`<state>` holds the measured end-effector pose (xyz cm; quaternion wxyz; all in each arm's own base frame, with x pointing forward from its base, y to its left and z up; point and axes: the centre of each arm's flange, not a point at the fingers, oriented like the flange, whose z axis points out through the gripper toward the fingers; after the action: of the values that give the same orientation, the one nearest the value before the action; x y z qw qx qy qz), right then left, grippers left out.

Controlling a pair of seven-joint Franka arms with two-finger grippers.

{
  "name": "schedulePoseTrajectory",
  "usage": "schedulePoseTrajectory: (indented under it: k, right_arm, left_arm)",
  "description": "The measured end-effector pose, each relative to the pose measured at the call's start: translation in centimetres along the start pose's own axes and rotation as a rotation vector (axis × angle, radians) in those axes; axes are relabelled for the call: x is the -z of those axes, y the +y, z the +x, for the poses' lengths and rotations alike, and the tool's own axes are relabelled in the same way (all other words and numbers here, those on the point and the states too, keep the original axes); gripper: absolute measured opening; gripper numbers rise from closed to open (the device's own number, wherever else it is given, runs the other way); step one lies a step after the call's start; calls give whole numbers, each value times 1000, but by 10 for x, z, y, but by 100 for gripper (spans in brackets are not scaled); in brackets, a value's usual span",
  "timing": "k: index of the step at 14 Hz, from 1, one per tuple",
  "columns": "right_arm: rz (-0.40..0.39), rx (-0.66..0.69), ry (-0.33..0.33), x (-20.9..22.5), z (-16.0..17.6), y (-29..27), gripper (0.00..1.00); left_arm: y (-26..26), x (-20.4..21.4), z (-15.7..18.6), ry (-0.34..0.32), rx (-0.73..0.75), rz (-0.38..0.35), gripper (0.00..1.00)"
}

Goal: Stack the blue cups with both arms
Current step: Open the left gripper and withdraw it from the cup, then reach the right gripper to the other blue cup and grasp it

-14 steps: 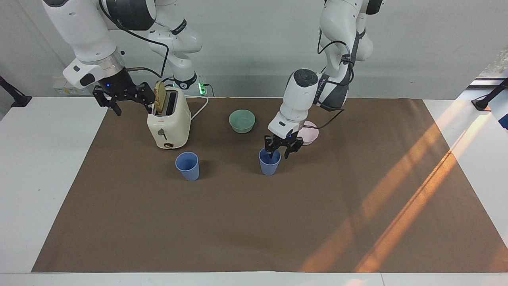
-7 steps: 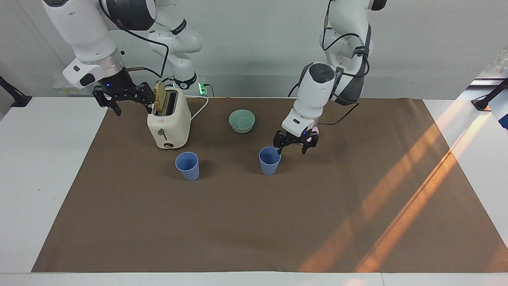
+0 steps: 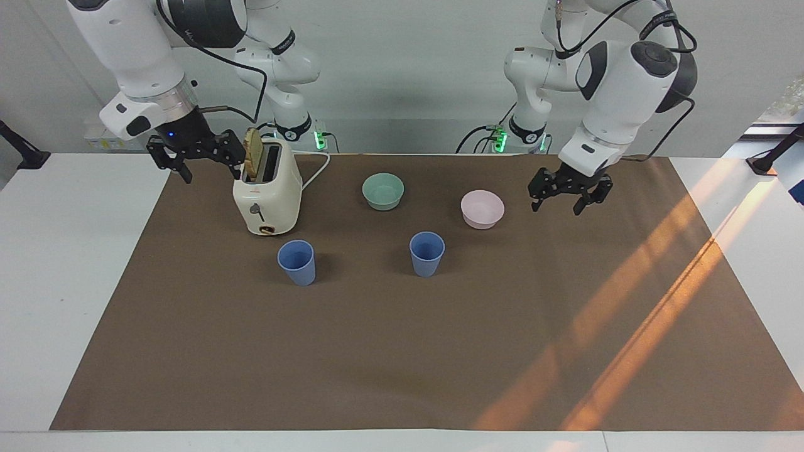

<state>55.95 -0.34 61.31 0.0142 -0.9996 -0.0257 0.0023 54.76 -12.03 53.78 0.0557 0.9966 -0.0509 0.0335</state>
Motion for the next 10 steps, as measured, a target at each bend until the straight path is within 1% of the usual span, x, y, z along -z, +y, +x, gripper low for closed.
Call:
schedulePoseTrajectory:
  k: [1,4,7,9,10]
  right_arm:
    - [0,0,0,0,0,0,100]
    - [0,-1,-1,0,0,0,100]
    - [-1,-1,10,-10,1,1,100]
    - [-1,1,7,-29,3,-1,100]
    - [-1,4,13,-39,4,-2,100]
  left_arm:
    - [-14,9,2,1,-4,8,100]
    - [-64,51,7,14,-25,25,100]
    - [-116,88,1,-1,-32,31,100]
    - [-126,100,3,-11,-37,36,100]
    - [-126,102,4,-23,-40,49,100]
